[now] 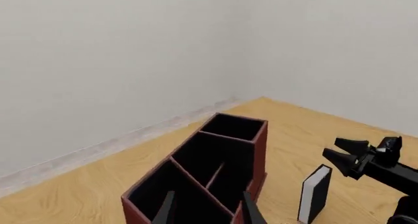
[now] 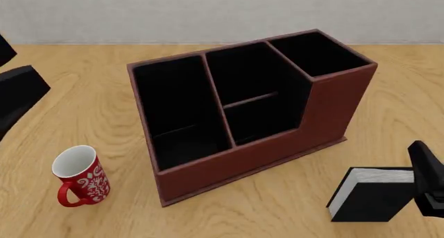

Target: Pick up the book and place it in the back compartment of the caddy.

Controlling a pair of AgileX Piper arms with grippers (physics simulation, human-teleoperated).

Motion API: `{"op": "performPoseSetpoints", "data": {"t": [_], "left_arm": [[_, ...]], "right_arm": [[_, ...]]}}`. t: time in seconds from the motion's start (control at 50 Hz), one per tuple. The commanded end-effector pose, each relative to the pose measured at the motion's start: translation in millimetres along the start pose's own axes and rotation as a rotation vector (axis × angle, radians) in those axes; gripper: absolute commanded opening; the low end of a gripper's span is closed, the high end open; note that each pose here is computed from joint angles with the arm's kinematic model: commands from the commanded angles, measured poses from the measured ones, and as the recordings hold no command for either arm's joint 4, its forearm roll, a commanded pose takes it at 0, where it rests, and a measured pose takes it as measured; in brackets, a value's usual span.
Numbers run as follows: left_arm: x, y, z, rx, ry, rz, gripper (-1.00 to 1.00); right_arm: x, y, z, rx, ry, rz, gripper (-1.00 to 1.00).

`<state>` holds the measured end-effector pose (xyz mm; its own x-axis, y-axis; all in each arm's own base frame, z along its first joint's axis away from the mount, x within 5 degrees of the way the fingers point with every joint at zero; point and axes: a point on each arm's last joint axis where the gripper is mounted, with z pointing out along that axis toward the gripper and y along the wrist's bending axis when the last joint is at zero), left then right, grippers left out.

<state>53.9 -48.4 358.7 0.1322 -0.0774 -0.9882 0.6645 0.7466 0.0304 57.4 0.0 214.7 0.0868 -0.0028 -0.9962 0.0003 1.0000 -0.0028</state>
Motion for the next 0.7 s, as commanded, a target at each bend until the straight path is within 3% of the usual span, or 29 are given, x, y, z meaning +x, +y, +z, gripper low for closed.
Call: {"op": "performPoseSetpoints", "data": {"t": [0.02,0.06,0.14,0.22,0.3,0.34,0.44,0.52,0.56,0.7], "left_arm": [[-27.9,-16.3,28.3,0.175,0.013,-0.018,1.00],[-28.0,-19.2,33.9,0.193,0.018,-0.012,1.00],[-26.6,-24.1,42.7,0.221,0.034,-0.011,1.00],[-27.1,-29.2,53.0,0.244,0.034,0.013,1.00],[-31.6,-30.0,60.3,0.239,0.031,0.016,1.00],[-35.6,-37.7,67.9,0.281,0.030,0.027,1.00],[-39.9,-42.9,75.1,0.302,0.021,0.000,1.00],[-36.2,-51.2,84.1,0.334,0.037,-0.013,1.00],[-28.0,-60.5,91.0,0.370,0.061,-0.014,1.00],[-10.5,-73.6,101.9,0.409,0.104,-0.018,1.00]], "right_arm": [[0.1,0.0,-0.6,0.000,0.000,0.000,1.00],[0.6,-0.1,0.9,0.001,0.008,0.014,1.00],[-0.9,0.1,-1.2,-0.001,-0.009,-0.015,1.00],[0.6,-0.1,0.6,0.001,0.008,0.014,1.00],[-0.5,0.1,-1.1,-0.001,-0.008,-0.015,1.00],[0.6,-0.1,0.3,0.001,0.007,0.012,1.00],[-0.6,0.1,-1.2,-0.001,-0.007,-0.012,1.00],[0.9,-0.1,0.8,0.001,0.008,0.015,1.00],[-0.4,0.1,-1.1,-0.001,-0.007,-0.011,1.00],[0.2,0.0,-0.3,0.001,0.003,0.005,1.00]]}}
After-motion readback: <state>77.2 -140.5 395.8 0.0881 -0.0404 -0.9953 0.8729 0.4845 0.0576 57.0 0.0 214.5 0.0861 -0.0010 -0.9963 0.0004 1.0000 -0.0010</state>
